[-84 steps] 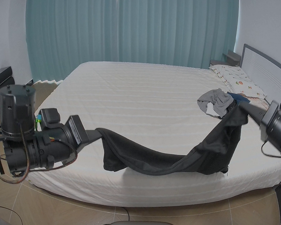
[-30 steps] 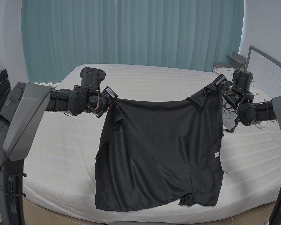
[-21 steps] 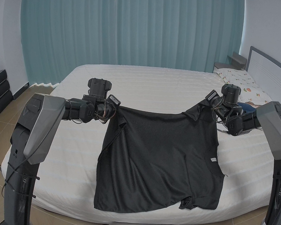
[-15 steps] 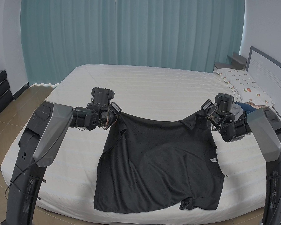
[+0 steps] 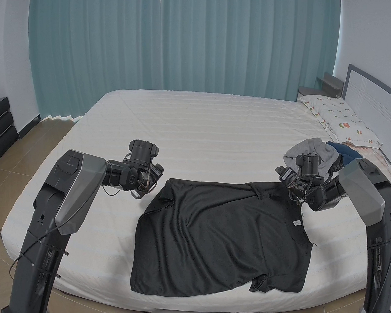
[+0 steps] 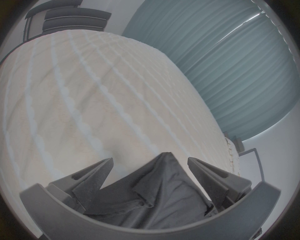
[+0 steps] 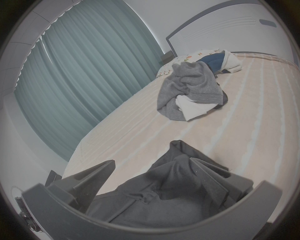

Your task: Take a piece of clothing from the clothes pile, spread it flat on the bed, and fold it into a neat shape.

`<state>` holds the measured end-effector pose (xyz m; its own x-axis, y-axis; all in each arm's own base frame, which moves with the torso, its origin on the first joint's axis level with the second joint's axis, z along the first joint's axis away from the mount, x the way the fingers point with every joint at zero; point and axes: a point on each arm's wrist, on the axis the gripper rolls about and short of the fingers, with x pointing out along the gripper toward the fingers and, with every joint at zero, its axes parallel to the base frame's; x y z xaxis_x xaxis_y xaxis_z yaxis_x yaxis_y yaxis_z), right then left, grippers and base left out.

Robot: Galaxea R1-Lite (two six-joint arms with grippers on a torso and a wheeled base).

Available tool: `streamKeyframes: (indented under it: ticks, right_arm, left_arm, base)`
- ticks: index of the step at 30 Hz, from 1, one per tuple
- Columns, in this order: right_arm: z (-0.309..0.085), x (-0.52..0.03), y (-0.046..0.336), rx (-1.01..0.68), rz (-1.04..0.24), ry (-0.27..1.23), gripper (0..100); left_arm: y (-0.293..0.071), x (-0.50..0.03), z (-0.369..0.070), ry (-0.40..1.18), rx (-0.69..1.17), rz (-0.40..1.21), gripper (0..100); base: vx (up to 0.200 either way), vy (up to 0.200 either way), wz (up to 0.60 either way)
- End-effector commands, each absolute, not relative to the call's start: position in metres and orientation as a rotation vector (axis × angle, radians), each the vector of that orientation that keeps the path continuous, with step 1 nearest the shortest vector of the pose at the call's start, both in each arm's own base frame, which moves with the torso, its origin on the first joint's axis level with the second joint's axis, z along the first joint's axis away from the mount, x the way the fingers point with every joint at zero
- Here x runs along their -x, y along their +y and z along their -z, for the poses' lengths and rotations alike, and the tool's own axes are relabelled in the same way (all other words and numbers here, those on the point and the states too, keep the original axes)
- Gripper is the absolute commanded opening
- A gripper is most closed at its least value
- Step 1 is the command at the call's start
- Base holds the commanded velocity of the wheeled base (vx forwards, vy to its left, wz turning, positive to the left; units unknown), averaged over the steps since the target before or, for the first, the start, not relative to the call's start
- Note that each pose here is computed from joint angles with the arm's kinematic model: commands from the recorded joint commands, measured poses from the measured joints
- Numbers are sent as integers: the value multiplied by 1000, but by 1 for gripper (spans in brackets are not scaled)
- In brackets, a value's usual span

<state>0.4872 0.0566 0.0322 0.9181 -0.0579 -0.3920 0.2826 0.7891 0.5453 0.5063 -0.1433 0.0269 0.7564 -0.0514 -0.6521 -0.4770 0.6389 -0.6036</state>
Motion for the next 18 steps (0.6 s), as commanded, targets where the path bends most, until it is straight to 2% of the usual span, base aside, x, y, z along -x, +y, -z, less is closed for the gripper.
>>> streamKeyframes:
  ticks: [1,5,10,15,18]
  right_arm:
    - [-58,-477,33,-665,179,358,100]
    - [-58,-454,19,-685,121,447,100]
    - [-48,-430,4,-707,106,538,100]
    - [-34,-405,-5,-743,99,637,100]
    - [-27,-391,-5,-749,116,683,100]
  left_arm:
    - [-139,-500,-46,692,860,-270,100]
    - [-136,-481,-62,772,880,-202,100]
    - [-131,-455,-76,865,901,-140,100]
    - [-122,-424,-67,920,895,-155,100]
    - [-115,-406,-54,898,909,-134,100]
  base:
    - [0,0,0]
    - [0,0,0]
    - [0,0,0]
    - [0,0,0]
    - [0,0,0]
